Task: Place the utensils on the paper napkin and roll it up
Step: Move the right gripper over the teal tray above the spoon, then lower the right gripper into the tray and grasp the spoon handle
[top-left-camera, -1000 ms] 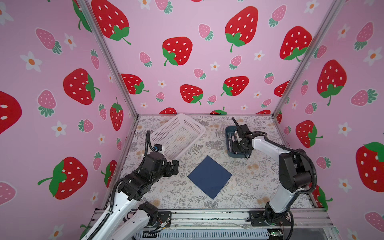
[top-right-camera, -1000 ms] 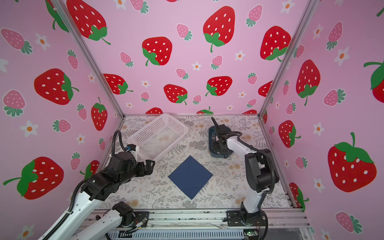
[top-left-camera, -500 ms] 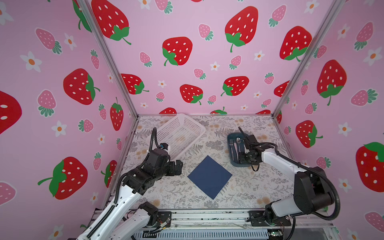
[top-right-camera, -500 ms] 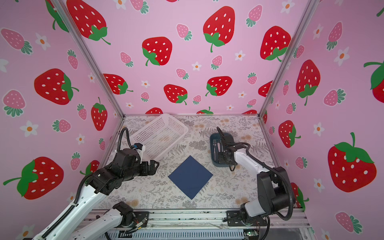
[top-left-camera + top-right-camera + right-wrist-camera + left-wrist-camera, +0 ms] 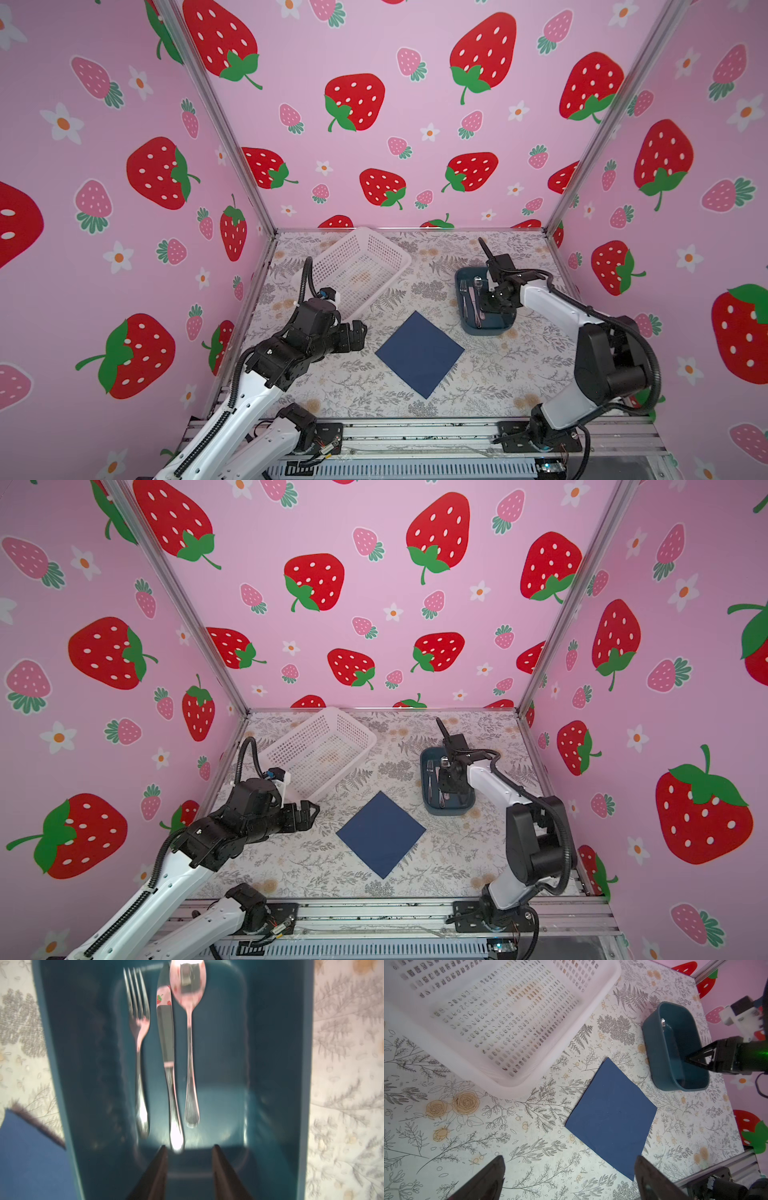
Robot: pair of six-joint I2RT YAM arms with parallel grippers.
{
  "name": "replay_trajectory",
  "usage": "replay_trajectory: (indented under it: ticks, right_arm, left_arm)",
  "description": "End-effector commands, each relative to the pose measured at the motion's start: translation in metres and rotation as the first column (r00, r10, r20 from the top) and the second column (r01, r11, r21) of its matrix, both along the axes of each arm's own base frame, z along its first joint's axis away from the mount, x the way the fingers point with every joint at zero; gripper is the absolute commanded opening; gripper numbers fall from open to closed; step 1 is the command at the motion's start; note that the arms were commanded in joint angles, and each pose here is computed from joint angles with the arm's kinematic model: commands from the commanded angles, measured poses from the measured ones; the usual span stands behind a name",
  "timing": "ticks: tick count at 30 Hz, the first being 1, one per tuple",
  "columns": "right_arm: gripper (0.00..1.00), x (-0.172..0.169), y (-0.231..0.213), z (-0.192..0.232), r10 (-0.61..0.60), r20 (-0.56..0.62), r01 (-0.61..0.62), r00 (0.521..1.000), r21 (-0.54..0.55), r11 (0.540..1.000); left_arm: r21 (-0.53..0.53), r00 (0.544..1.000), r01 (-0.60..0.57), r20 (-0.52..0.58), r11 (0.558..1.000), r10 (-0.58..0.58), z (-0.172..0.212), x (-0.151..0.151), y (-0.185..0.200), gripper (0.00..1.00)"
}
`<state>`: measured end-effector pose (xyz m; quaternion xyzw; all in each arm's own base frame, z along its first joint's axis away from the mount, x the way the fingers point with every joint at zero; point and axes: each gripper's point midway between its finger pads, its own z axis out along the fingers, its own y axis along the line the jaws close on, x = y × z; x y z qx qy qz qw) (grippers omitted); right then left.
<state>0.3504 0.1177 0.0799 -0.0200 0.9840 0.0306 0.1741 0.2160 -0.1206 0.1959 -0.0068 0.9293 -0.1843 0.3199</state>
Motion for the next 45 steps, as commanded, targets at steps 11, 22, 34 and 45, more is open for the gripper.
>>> replay_trajectory:
  ticks: [11,22,34,45]
  right_arm:
    - [0.26,0.053,0.001,-0.024,0.06,-0.164,-0.062,0.985,-0.007,0.998]
    - [0.27,0.071,0.004,-0.054,0.038,-0.212,-0.045,0.977,-0.029,0.999]
    - [0.18,0.051,0.0,-0.09,0.048,-0.315,-0.083,0.948,-0.1,0.992]
    - [0.19,0.027,-0.002,-0.109,0.059,-0.375,-0.116,0.925,-0.132,0.984]
  left_arm:
    - [-0.016,0.992,-0.027,-0.122,0.999,0.025,0.005,0.007,-0.012,0.96]
    - [0.028,0.988,0.062,-0.147,0.998,-0.057,-0.016,0.007,-0.017,0.95]
    - [-0.127,0.968,0.186,-0.144,0.974,-0.204,-0.004,0.015,-0.059,0.95]
    - [-0.22,0.906,0.346,-0.172,0.912,-0.386,0.009,0.036,-0.146,0.95]
